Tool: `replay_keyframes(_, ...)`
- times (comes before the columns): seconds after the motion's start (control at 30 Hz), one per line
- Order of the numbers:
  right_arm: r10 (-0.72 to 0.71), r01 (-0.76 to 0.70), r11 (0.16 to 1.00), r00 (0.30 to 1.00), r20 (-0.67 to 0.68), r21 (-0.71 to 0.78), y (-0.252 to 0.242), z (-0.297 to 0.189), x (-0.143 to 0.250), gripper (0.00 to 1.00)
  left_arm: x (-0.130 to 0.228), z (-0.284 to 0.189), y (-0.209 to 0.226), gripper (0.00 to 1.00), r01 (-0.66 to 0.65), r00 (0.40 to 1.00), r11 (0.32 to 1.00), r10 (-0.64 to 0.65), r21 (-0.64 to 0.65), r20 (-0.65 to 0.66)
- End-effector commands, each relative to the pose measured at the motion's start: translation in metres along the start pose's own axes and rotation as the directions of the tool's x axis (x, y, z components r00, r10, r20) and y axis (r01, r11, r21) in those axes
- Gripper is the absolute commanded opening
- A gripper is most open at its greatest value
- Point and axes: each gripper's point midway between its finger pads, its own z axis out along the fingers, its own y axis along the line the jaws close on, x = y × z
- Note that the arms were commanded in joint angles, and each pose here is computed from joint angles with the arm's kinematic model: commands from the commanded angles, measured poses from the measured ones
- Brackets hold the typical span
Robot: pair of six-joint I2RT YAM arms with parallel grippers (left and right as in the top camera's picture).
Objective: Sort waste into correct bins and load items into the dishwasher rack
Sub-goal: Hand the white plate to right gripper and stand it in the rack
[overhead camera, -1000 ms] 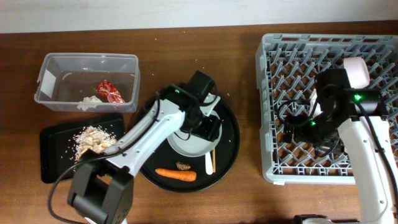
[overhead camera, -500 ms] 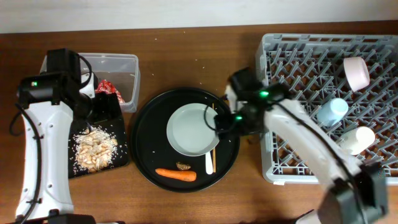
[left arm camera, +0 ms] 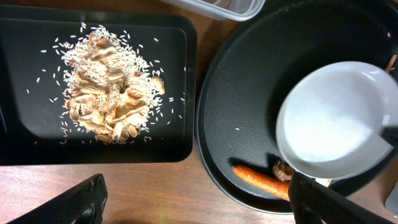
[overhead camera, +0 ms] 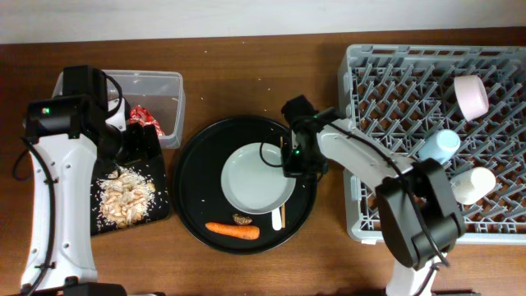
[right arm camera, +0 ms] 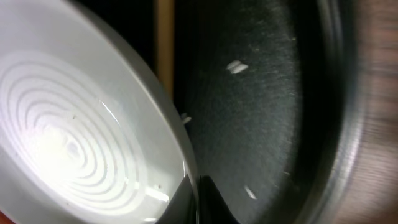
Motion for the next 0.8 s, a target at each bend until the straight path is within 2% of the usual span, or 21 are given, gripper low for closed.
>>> replay_keyframes(0.0,-0.044,0.024,0.998,0.941,0.336,0.064,-0.016,-0.136,-0.047,0.04,0.0,-0.003,0.001,0.93,0.001,1.0,1.0,-0.001,-0.003,0.008)
replay_keyframes(0.07,-0.079,-0.072,0.964,0.841,0.535,0.255,-0.066,-0.242,-0.053,0.04,0.0,-0.003,0.001,0.93,0.001,1.0,1.0,-0.001,-0.003,0.009)
replay_keyframes(0.13,-0.12,-0.205,0.887,0.764,0.634,0.415,-0.114,-0.301,-0.048,0.04,-0.001,-0.003,0.001,0.93,0.001,1.0,1.0,-0.001,-0.003,0.012)
replay_keyframes(0.2,-0.106,-0.465,0.678,0.704,0.702,0.569,-0.18,-0.351,-0.03,0.04,-0.001,-0.003,0.001,0.93,0.001,1.0,1.0,-0.001,-0.002,0.012)
replay_keyframes(0.23,-0.045,-0.655,0.505,0.631,0.775,0.562,-0.216,-0.373,-0.013,0.04,-0.001,-0.003,0.001,0.93,0.001,1.0,1.0,-0.001,-0.003,0.012)
replay_keyframes(0.27,0.027,-0.761,0.403,0.565,0.824,0.509,-0.243,-0.373,-0.007,0.04,-0.001,-0.003,0.001,0.93,0.001,1.0,1.0,-0.001,-0.003,0.011)
replay_keyframes(0.4,0.104,-0.722,0.274,0.679,0.727,0.635,-0.287,-0.313,-0.036,0.04,0.0,-0.003,0.001,0.93,0.001,1.0,1.0,-0.001,-0.003,0.01)
replay_keyframes(0.43,0.129,-0.679,0.295,0.726,0.676,0.673,-0.289,-0.284,-0.048,0.04,0.0,-0.003,0.001,0.93,0.001,1.0,1.0,-0.001,-0.003,0.008)
replay_keyframes(0.5,0.153,-0.576,0.398,0.809,0.568,0.714,-0.271,-0.225,-0.071,0.04,-0.001,-0.003,0.001,0.93,0.001,1.0,1.0,-0.001,-0.002,0.013)
replay_keyframes(0.57,0.168,-0.483,0.538,0.864,0.474,0.69,-0.236,-0.179,-0.082,0.04,-0.001,-0.003,0.001,0.93,0.001,1.0,1.0,0.0,-0.003,0.012)
replay_keyframes(0.6,0.147,-0.46,0.573,0.872,0.467,0.678,-0.22,-0.175,-0.084,0.04,-0.002,-0.003,0.001,0.93,0.0,1.0,1.0,0.0,-0.002,0.016)
replay_keyframes(0.63,0.111,-0.437,0.591,0.876,0.469,0.678,-0.203,-0.176,-0.086,0.1,-0.002,-0.003,0.001,0.93,0.0,1.0,1.0,0.0,-0.002,0.016)
replay_keyframes(0.67,0.074,-0.409,0.609,0.882,0.465,0.679,-0.185,-0.177,-0.086,0.26,-0.002,-0.003,0.001,0.93,0.0,1.0,1.0,0.0,-0.002,0.016)
replay_keyframes(0.7,0.051,-0.388,0.619,0.887,0.459,0.682,-0.173,-0.181,-0.082,0.53,-0.002,-0.003,0.001,0.93,0.0,1.0,1.0,0.0,-0.002,0.016)
replay_keyframes(0.73,0.054,-0.401,0.624,0.878,0.475,0.671,-0.167,-0.19,-0.075,0.76,-0.002,-0.003,0.001,0.93,0.0,1.0,1.0,0.0,-0.002,0.016)
replay_keyframes(0.77,0.066,-0.422,0.63,0.866,0.496,0.652,-0.166,-0.198,-0.071,0.77,-0.002,-0.003,0.001,0.93,0.0,1.0,1.0,0.0,-0.002,0.016)
